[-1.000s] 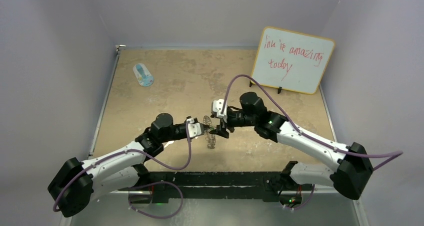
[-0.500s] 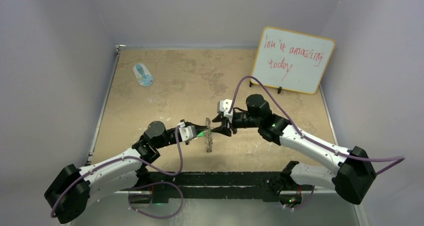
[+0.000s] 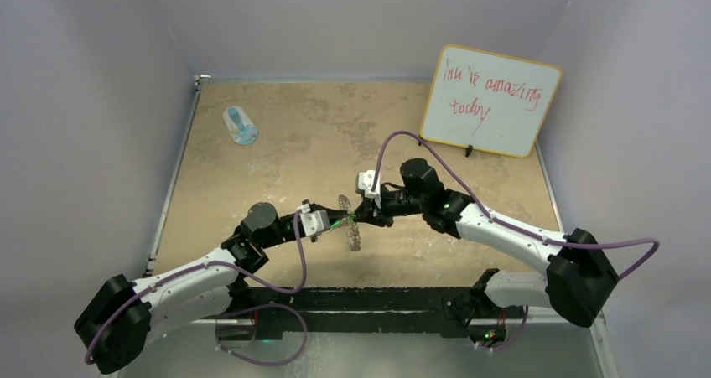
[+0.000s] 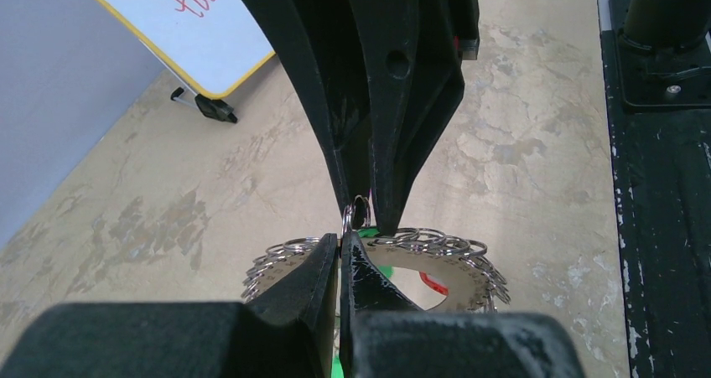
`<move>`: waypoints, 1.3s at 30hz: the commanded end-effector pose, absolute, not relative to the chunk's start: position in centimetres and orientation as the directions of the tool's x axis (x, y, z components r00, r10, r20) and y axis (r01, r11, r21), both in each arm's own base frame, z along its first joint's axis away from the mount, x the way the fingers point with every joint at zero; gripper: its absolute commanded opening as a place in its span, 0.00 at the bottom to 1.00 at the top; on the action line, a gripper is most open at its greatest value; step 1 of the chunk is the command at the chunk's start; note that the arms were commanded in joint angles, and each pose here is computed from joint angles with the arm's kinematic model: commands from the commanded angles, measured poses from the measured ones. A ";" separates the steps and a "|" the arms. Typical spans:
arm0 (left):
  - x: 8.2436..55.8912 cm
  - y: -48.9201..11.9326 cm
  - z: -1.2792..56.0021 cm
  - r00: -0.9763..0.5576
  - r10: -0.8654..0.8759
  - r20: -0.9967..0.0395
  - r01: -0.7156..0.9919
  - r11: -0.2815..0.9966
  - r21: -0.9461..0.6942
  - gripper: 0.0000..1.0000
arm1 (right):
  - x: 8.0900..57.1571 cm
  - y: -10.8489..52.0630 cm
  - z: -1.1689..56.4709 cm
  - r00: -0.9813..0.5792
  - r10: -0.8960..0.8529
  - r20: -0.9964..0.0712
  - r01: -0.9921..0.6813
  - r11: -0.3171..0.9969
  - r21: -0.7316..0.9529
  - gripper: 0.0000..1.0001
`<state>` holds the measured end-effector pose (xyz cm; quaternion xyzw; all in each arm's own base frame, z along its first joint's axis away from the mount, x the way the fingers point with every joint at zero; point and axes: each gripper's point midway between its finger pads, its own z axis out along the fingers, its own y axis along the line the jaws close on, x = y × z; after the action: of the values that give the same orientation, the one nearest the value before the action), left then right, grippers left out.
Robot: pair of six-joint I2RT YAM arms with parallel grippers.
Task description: Put the keys on the keyring
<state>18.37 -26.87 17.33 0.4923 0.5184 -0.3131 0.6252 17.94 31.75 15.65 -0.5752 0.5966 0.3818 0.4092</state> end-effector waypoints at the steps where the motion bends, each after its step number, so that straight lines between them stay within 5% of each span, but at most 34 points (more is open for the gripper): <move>1: 18.4 -27.2 20.0 0.324 0.053 -0.944 0.887 0.330 0.323 0.00 | 18.7 31.9 17.0 0.030 -0.357 -0.934 -0.997 0.062 -0.056 0.16; 6: 18.4 -27.2 19.9 0.325 0.055 -0.944 0.887 0.328 0.325 0.00 | 18.8 31.7 16.5 0.022 -0.366 -0.931 -0.995 0.079 -0.054 0.00; 14: 18.3 -27.2 20.1 0.331 0.047 -0.942 0.887 0.326 0.328 0.00 | 19.4 31.8 14.9 0.011 -0.417 -0.909 -0.996 0.074 -0.046 0.00; 26: 18.3 -27.2 20.1 0.331 0.047 -0.942 0.886 0.328 0.328 0.00 | 18.9 31.2 18.7 0.151 -0.264 -0.953 -0.977 0.108 -0.185 0.55; 39: 18.1 -27.1 20.2 0.334 0.042 -0.942 0.886 0.326 0.329 0.00 | 18.3 32.7 19.1 0.163 -0.207 -0.965 -0.985 0.030 -0.172 0.41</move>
<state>18.31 -26.80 17.02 0.4938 0.5228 -0.3127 0.6205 18.16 31.63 17.08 -0.5752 0.5468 0.3727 0.4809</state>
